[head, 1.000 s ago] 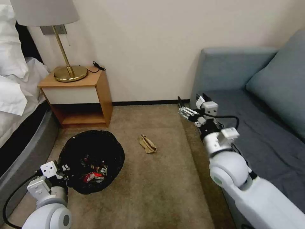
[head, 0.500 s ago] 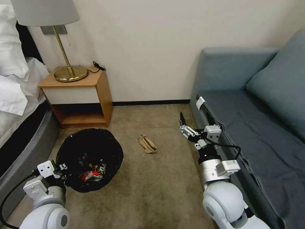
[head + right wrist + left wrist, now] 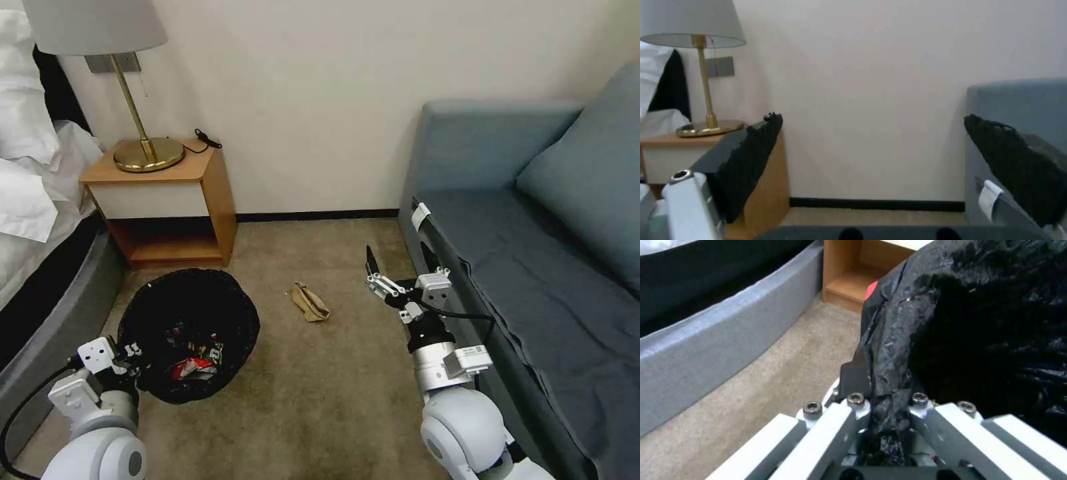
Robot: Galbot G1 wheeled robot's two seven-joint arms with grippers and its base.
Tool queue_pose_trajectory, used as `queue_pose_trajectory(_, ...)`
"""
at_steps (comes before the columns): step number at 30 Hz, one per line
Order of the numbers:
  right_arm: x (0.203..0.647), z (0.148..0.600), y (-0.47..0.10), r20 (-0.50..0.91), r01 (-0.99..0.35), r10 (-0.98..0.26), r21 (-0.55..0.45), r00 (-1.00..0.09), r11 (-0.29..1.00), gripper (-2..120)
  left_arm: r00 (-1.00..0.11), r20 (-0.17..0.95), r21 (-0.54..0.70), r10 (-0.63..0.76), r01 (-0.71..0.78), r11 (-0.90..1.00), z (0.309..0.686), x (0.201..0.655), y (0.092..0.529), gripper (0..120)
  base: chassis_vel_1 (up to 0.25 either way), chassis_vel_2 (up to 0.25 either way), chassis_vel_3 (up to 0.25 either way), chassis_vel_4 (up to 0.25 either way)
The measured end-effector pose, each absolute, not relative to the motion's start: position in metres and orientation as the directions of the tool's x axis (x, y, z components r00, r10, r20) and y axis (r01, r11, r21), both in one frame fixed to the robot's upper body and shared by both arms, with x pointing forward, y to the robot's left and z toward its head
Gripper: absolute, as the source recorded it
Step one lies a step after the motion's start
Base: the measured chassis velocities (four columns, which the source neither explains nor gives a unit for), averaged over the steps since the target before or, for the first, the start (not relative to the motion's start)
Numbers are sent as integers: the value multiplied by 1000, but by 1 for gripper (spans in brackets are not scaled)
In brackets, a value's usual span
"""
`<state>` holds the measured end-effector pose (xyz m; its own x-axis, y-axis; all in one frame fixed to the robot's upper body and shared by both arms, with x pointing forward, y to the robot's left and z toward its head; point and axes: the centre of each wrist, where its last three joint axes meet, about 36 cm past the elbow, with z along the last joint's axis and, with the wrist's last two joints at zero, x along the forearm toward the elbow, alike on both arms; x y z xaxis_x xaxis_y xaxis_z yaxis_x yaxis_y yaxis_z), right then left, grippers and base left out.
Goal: Pick up the trash bin, then pick up the garbage on the floor and place it into the trash bin.
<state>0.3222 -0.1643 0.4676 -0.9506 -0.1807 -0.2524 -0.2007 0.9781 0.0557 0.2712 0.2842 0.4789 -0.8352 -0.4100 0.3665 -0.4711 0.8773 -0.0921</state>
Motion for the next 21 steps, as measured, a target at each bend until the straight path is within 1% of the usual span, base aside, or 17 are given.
queue_pose_trajectory(2,322,467,-165,-252,-201,-181,55,-951,978,100,-835,367,-92,-410,-471,877,479,271,284,3,-94,87,83,-107)
queue_pose_trajectory(7,323,466,-166,-252,-195,-176,56,-952,979,100,-835,367,-94,-411,-472,876,479,271,284,3,-151,157,169,-164)
queue_pose_trajectory(15,324,464,-167,-252,-194,-175,51,-952,980,100,-835,366,-95,-410,-472,876,478,271,284,3,-240,224,225,-230)
queue_pose_trajectory(21,325,464,-167,-252,-194,-176,48,-952,980,100,-835,365,-96,-411,-473,876,478,271,284,3,-194,198,206,-209)
